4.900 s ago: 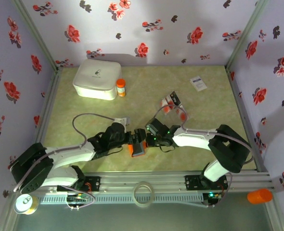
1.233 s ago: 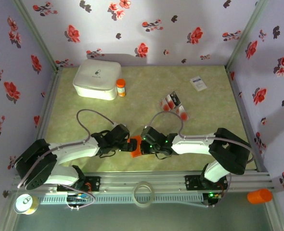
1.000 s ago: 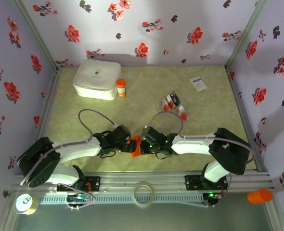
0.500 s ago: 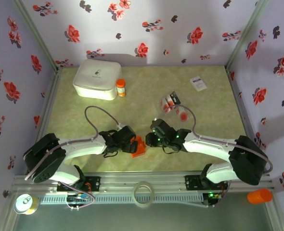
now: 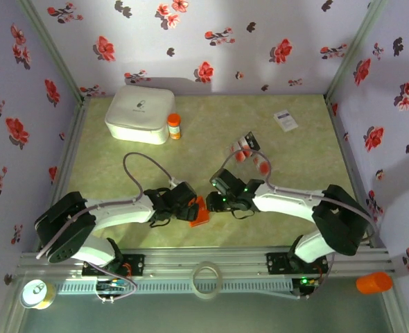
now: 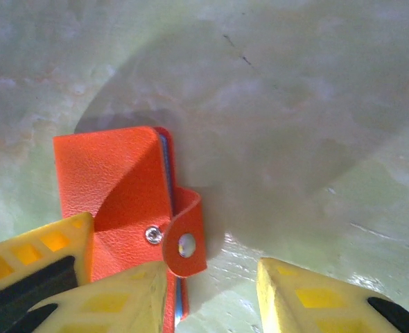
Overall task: Put the credit cards into the card holder
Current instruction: Close the button on the card holder.
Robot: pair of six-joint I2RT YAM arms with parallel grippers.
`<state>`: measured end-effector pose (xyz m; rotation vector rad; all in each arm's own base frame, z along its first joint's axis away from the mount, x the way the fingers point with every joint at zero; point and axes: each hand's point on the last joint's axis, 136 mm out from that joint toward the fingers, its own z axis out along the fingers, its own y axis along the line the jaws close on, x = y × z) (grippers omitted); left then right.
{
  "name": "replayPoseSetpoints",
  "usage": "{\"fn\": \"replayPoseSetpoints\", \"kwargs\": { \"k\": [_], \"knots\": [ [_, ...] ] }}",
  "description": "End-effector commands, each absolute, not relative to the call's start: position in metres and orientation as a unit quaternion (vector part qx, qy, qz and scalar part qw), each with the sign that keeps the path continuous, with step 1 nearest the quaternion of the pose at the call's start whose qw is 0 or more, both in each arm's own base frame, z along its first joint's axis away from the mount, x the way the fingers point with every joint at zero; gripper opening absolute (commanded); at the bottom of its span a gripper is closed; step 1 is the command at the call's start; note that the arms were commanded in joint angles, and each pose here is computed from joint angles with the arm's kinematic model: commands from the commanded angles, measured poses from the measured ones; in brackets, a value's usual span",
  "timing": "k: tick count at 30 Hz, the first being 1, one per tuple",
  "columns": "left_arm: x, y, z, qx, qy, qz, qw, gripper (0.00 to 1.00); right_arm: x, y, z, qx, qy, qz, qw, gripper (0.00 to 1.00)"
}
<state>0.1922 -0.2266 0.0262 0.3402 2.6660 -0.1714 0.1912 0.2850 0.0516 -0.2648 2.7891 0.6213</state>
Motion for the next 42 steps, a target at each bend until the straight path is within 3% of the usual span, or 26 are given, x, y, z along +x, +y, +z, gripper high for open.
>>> {"fn": "replayPoseSetpoints", "kwargs": {
  "k": [1,14,29,36,42],
  "knots": [
    [0.183,-0.207,0.013,0.141,0.969,-0.012,0.2,1.0,0.193,0.289,0.053,-0.11,0.963,0.209,0.128,0.4],
    [0.182,-0.206,0.012,0.141,0.969,-0.012,0.2,1.0,0.195,0.298,0.047,-0.125,0.965,0.203,0.114,0.36],
    [0.182,-0.206,0.013,0.14,0.969,-0.014,0.202,1.0,0.195,0.296,0.045,-0.125,0.965,0.198,0.114,0.15],
    [0.182,-0.205,0.012,0.139,0.969,-0.014,0.202,1.0,0.196,0.299,0.048,-0.129,0.964,0.202,0.116,0.01],
    [0.182,-0.206,0.013,0.139,0.969,-0.016,0.202,1.0,0.195,0.308,0.051,-0.135,0.959,0.222,0.11,0.0]
  ]
}}
